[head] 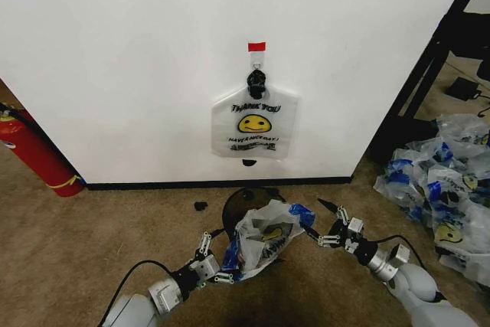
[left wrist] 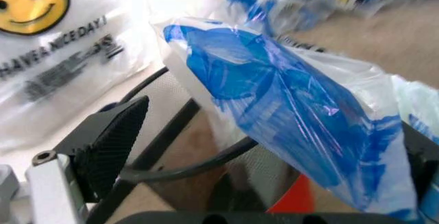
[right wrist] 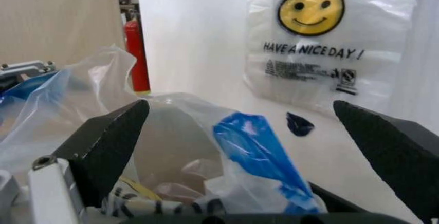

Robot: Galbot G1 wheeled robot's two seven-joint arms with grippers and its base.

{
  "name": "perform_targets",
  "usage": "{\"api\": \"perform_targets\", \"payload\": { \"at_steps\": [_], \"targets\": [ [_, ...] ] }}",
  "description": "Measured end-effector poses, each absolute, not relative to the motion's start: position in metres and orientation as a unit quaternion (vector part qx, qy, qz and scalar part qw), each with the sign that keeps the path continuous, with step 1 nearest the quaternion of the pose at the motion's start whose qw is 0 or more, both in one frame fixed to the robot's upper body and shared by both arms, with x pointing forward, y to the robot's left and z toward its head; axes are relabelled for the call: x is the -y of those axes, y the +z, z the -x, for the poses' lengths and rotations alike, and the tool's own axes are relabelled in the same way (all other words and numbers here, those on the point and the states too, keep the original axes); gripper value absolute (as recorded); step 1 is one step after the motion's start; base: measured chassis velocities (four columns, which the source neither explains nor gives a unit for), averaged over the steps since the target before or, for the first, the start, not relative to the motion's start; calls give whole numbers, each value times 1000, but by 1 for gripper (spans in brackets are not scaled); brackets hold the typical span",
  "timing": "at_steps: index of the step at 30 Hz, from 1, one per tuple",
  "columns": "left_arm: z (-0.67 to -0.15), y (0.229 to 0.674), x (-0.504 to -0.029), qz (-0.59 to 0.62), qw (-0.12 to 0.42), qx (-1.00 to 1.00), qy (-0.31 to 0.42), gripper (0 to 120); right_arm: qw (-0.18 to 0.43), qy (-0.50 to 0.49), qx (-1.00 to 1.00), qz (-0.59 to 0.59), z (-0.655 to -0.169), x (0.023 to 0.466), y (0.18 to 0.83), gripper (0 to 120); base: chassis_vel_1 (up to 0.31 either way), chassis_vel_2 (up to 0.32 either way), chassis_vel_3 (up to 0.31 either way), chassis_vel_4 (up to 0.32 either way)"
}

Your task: Pick up the garbage bag from the wall and place it over the trash bin.

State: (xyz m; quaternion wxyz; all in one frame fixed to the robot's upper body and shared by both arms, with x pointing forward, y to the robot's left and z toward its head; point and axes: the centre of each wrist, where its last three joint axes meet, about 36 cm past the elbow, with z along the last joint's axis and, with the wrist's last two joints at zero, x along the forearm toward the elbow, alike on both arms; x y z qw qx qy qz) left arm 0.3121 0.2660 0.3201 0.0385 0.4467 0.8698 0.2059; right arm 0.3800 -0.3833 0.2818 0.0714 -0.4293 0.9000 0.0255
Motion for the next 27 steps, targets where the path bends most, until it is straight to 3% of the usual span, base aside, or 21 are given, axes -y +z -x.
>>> {"api": "perform_targets", "payload": {
  "at_steps": [4, 11, 27],
  "targets": [
    [-319, 315, -278, -471, 37, -859, 197, 100, 75, 26, -899, 431, -382, 379, 280, 100, 0, 0, 0, 0],
    [-311, 335, -285, -438, 20, -859, 265, 100, 78, 29, -897, 435, -382, 373, 277, 100, 0, 0, 0, 0],
    [-314, 355, -298, -516, 37, -811, 274, 100, 85, 29, -895, 437, -376, 371, 278, 100, 0, 0, 0, 0]
  ]
}}
